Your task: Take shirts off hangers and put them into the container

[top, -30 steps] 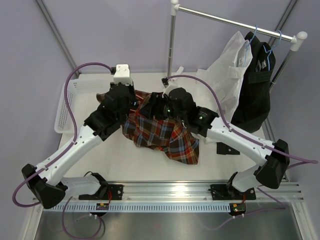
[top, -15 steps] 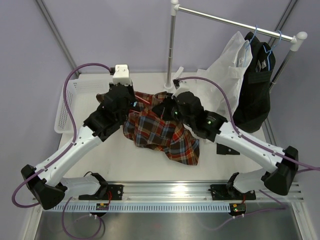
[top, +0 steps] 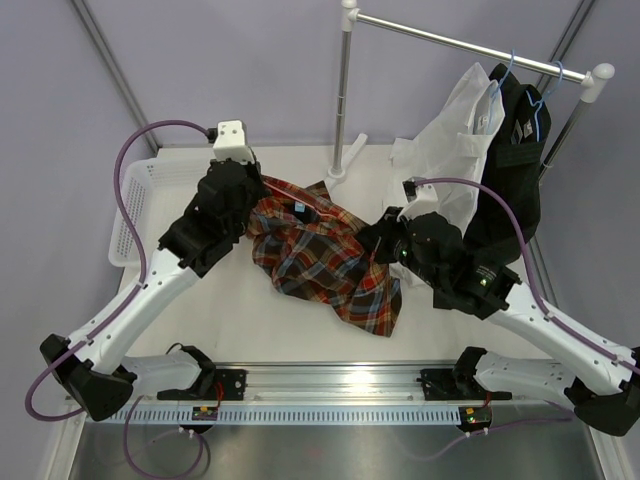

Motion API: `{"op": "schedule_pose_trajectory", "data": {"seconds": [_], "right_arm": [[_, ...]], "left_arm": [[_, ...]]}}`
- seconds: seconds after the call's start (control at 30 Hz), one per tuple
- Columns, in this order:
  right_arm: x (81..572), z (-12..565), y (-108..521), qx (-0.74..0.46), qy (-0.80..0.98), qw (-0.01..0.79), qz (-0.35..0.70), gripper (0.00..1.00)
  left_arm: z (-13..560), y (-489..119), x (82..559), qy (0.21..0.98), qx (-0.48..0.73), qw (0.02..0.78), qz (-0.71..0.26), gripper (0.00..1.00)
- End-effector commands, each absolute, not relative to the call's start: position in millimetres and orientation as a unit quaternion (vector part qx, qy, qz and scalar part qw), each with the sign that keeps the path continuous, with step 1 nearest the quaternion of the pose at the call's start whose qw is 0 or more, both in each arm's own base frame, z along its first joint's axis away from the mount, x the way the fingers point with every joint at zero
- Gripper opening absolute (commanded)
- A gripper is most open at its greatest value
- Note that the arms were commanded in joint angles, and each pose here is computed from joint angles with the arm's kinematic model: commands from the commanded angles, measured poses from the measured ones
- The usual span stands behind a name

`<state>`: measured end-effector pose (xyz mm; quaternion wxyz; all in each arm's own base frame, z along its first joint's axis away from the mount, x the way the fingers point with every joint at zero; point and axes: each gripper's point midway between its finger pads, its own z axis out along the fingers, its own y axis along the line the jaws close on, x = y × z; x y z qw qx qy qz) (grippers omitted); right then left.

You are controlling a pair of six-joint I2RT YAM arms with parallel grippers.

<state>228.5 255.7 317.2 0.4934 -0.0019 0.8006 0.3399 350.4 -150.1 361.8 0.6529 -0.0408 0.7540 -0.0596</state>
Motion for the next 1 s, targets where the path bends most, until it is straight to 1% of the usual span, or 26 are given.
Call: {"op": "schedule_pose_trajectory", "data": {"seconds": [0.0,0.23,0.33,0.5,0.77,0.87,0.97], "right_arm": [[226,310,226,0.018,0.807,0.510,0.297,0.00],[226,308,204,0.029,0.810,0.518,0.273,0.00],[226,305,203,0.021,0.812,0.511,0.281,0.00],[228,307,194,0.021,0.816,0.504,0.283,0.00],[236,301,173,0.030,0.827,0.488,0.278,0.00],[236,310,169,0.028,0.822,0.494,0.280,0.00],[236,315,170,0.021,0.821,0.496,0.281,0.00]], "left_arm": [[413,-122,353,0.713,-0.095,0.693,-0.050,0.00],[403,-137,353,0.724,-0.052,0.684,-0.081,0.00],[398,-147,350,0.728,-0.026,0.677,-0.102,0.00],[388,-137,349,0.731,-0.019,0.679,-0.070,0.00],[372,-114,354,0.733,-0.046,0.675,-0.069,0.00],[371,-110,354,0.731,-0.048,0.678,-0.058,0.00],[372,-113,354,0.728,-0.044,0.681,-0.068,0.00]]}}
